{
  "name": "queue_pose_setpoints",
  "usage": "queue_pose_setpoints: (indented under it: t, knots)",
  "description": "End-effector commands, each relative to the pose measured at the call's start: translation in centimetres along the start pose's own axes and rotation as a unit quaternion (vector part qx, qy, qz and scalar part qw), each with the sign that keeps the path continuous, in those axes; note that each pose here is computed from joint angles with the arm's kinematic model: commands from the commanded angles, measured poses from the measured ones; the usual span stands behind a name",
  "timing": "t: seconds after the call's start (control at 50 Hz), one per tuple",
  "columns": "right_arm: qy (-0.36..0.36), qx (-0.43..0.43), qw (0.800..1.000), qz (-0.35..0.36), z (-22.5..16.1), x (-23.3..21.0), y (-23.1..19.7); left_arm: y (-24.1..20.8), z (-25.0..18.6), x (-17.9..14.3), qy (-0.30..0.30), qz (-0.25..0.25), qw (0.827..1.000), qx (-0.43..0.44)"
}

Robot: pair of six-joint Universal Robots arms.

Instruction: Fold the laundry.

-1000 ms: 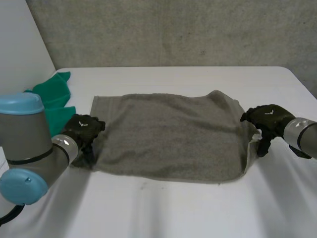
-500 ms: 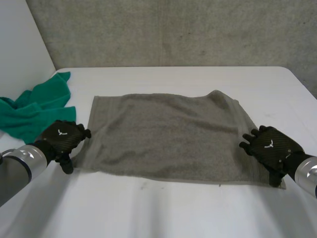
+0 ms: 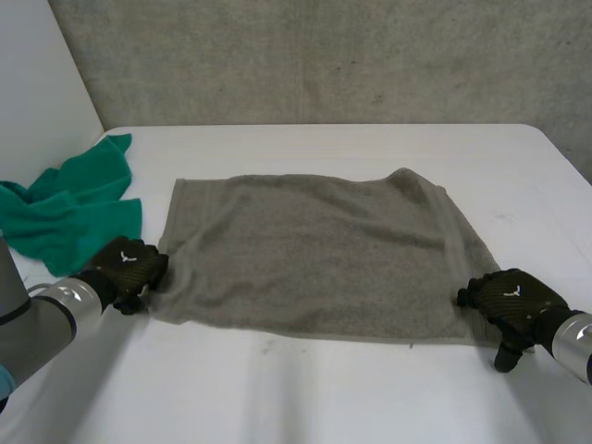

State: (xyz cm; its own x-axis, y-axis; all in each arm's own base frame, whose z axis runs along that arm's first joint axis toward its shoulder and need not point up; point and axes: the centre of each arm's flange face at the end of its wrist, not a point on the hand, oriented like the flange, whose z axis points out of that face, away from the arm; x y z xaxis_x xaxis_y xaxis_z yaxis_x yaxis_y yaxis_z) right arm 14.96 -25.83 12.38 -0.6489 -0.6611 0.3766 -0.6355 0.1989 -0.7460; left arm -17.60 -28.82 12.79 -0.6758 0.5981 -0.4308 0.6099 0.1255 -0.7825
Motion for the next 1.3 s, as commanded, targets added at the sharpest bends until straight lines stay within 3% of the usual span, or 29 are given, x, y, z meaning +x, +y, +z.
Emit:
queue_pose_setpoints:
  t: [0.02, 0.86, 1.12, 1.3]
  knots:
    - [0.01, 0.01, 1.0, -0.004, 0.5, 0.2, 0.0, -0.2, 0.2, -0.3, -0.004, -0.003, 1.0, 0.003]
    - [0.046, 0.044, 0.998, 0.004, 2.8, 2.5, -0.4, -1.4, -0.8, -0.8, -0.018, 0.0, 1.0, 0.015]
    - [0.062, 0.04, 0.997, -0.001, 3.5, 3.7, -1.1, -1.7, -1.6, -0.8, -0.012, -0.031, 0.999, 0.003]
    - [-0.013, -0.034, 0.999, 0.039, -0.4, 4.0, -4.0, -2.1, -5.0, -0.1, 0.002, -0.046, 0.997, -0.063]
